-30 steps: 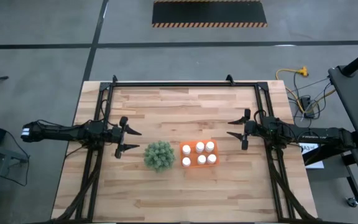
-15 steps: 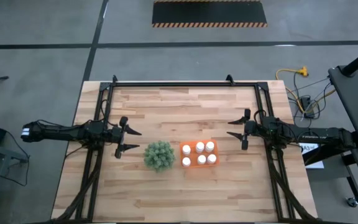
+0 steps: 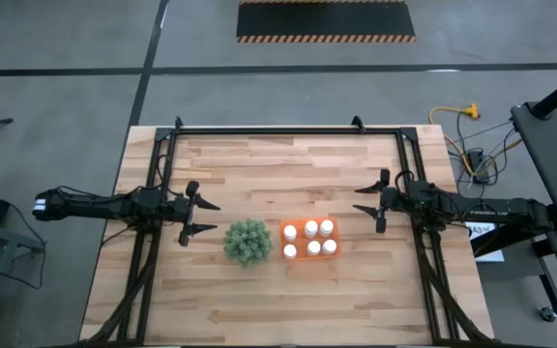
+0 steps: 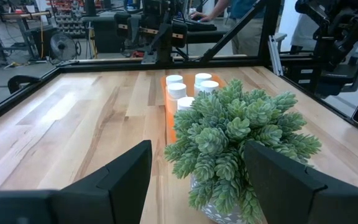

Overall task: Pick and place pill bottles into a basket
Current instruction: Return to Home Position

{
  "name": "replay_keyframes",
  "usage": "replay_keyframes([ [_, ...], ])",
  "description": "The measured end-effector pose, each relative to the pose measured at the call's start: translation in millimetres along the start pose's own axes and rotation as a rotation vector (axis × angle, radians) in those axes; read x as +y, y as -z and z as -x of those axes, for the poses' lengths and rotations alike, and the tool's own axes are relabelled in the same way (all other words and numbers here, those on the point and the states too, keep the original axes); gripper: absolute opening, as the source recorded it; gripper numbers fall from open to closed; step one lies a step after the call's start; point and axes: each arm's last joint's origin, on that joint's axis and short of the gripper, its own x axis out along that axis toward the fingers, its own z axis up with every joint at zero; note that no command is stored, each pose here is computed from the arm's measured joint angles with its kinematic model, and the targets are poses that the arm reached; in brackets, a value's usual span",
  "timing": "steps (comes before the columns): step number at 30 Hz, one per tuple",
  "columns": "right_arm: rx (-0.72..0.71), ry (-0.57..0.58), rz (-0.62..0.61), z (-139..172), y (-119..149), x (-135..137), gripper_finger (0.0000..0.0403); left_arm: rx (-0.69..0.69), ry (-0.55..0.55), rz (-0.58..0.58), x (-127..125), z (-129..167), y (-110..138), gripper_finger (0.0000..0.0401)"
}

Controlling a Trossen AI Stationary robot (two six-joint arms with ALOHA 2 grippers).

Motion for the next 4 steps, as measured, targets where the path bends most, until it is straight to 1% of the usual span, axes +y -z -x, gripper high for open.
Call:
replay_keyframes([
  [4, 0.001, 0.000, 0.000, 0.0, 0.2, 0.0, 0.0208, 0.000, 0.000, 0.000, 0.0, 0.0, 0.0, 0.0238],
])
